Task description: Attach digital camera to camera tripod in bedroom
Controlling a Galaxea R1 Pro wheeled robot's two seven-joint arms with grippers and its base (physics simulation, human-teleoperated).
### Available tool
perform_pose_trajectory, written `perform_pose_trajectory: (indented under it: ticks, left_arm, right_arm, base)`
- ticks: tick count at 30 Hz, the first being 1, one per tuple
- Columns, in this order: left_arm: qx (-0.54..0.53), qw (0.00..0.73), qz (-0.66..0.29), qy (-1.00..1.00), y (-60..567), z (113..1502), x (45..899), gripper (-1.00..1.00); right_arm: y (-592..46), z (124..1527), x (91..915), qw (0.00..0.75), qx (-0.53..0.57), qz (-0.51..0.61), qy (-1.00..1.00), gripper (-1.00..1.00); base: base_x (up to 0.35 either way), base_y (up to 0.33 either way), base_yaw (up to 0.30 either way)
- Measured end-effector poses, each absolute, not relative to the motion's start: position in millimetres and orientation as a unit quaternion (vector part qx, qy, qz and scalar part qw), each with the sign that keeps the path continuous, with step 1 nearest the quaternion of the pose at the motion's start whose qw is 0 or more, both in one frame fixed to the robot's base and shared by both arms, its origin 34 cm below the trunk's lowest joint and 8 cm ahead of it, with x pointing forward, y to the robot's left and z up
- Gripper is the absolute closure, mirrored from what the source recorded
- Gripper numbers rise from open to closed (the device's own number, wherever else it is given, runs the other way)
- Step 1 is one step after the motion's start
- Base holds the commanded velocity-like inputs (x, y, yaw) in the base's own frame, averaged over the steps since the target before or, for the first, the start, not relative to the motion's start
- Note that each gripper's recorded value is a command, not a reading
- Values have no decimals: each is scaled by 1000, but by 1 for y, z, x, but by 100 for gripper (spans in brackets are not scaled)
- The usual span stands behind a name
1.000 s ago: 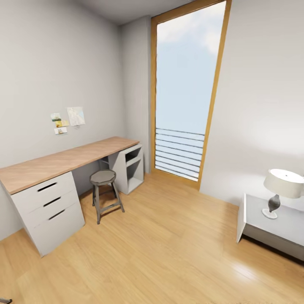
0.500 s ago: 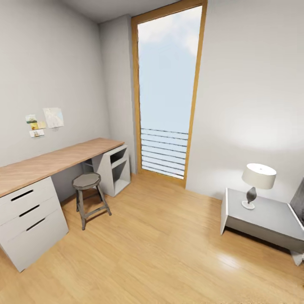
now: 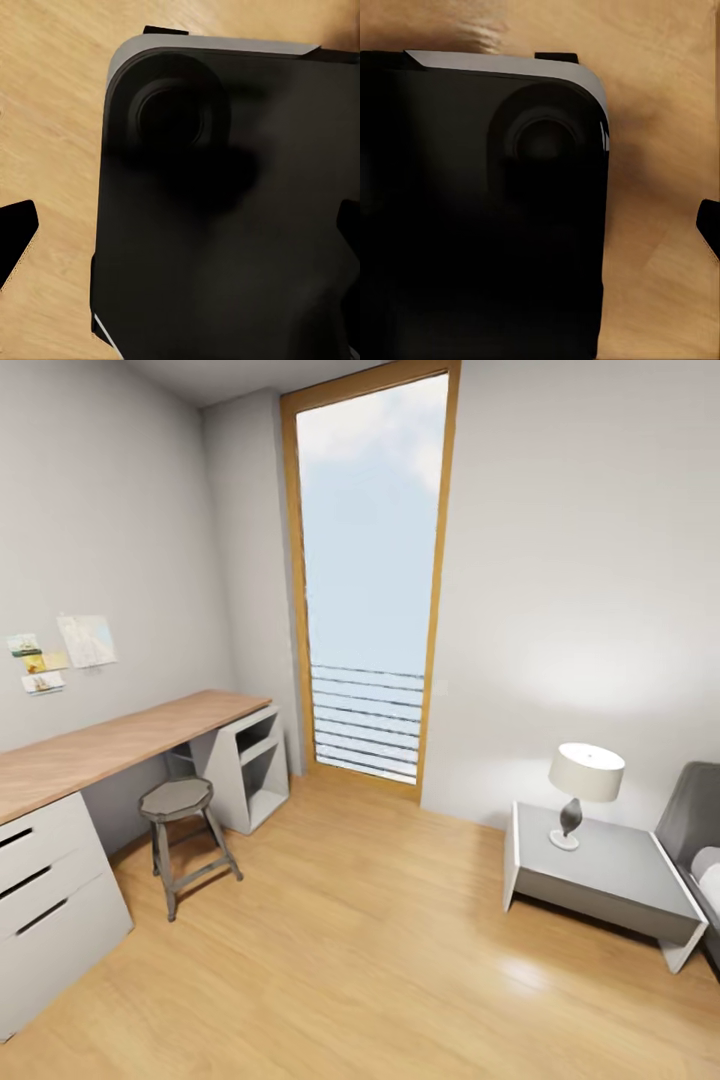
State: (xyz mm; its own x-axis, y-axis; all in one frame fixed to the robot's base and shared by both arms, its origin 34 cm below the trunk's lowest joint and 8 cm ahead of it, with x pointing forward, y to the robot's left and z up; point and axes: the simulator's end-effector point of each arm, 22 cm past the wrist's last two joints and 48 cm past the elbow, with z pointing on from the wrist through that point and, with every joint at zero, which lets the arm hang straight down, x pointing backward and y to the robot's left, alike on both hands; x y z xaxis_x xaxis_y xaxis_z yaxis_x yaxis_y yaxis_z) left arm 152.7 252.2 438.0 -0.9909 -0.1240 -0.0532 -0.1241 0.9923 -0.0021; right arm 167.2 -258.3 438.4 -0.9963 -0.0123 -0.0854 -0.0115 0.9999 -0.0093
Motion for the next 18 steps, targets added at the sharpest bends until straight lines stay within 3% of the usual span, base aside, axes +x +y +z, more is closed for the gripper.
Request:
perform_pose_trajectory:
  ticks: [7,18]
  left_arm:
    - [-63,26,1,998,253,438,152,-100]
    - [-64,28,1,998,253,438,154,-100]
  right_arm:
    - [-259,438,167,43,-7,-5,999,-100]
    - [-262,438,167,43,-8,-7,999,-100]
  base:
    - [309,0,-4]
    - [0,0,0]
